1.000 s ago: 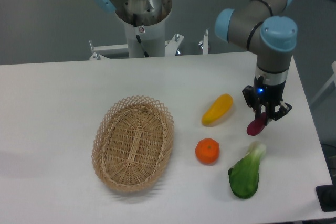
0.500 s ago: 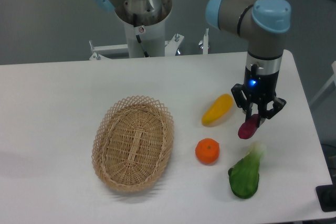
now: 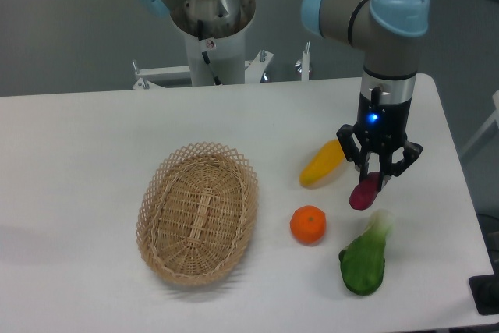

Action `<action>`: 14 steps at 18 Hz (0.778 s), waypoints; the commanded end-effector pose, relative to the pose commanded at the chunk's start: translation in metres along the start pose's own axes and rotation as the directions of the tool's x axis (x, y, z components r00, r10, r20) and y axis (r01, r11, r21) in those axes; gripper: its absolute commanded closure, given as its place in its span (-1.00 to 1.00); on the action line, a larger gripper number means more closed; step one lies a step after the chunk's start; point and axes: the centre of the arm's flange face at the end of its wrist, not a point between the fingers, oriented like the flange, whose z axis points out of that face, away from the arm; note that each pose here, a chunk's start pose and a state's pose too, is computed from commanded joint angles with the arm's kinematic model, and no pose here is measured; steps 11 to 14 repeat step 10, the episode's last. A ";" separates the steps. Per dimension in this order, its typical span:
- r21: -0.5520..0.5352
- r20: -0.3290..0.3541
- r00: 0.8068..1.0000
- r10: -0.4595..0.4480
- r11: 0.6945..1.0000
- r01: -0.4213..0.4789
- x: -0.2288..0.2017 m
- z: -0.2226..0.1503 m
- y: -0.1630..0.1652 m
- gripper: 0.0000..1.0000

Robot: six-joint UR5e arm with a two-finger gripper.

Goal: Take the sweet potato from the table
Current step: 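Lift the grasped sweet potato up off the table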

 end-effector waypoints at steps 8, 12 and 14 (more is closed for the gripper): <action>0.000 0.000 1.000 0.002 1.000 -0.002 0.000 0.000 0.000 0.50; 0.000 -0.001 1.000 0.001 1.000 -0.001 0.001 0.001 0.001 0.50; 0.000 -0.001 1.000 0.001 1.000 -0.001 0.001 0.001 0.001 0.50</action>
